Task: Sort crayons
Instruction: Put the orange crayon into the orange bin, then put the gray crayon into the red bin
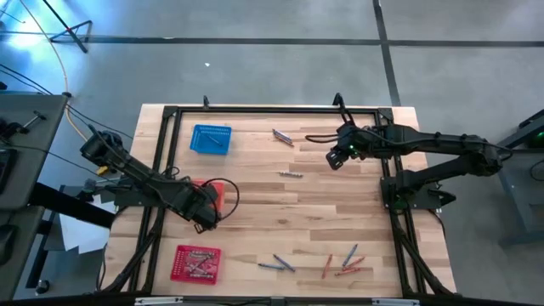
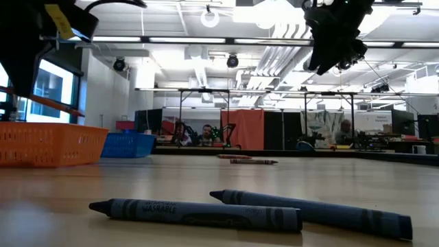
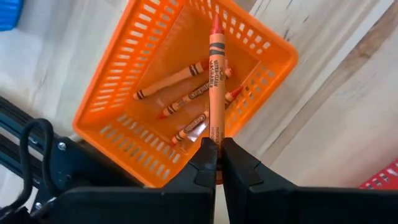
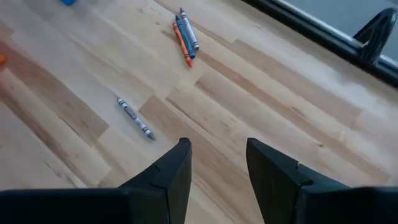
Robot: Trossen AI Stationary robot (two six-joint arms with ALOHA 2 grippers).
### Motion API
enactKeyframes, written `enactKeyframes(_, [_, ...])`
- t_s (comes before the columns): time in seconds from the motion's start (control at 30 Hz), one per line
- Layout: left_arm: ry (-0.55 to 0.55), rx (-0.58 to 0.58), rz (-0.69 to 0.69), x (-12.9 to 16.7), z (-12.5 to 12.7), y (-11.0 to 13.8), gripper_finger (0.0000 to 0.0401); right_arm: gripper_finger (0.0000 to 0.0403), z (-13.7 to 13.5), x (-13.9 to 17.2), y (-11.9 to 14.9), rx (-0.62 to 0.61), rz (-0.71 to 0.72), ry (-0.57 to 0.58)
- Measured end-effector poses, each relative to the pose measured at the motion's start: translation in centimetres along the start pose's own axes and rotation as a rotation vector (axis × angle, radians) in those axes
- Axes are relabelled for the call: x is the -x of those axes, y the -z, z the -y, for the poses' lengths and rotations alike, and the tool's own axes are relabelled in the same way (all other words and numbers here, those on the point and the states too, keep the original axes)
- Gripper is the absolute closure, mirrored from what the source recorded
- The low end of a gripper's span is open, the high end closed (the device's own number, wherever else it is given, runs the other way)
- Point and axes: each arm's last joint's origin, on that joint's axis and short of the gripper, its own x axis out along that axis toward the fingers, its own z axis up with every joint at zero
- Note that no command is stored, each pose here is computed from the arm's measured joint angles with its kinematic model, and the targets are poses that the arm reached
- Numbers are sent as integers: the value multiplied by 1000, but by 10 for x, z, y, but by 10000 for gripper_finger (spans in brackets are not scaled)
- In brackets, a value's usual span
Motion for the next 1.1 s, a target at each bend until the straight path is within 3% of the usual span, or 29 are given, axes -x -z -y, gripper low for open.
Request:
enactKeyframes(0.37, [-21, -11, 17, -9, -13, 11, 359, 254, 0, 0, 0, -38, -10, -14])
enactKeyframes(0.73, [40, -8, 69, -23, -27, 16, 323, 254, -1, 0, 0, -89, -4, -20])
enactKeyframes(1.1, [-48, -251, 265, -4, -30, -4, 331, 254, -2, 0, -1, -75, -6, -30])
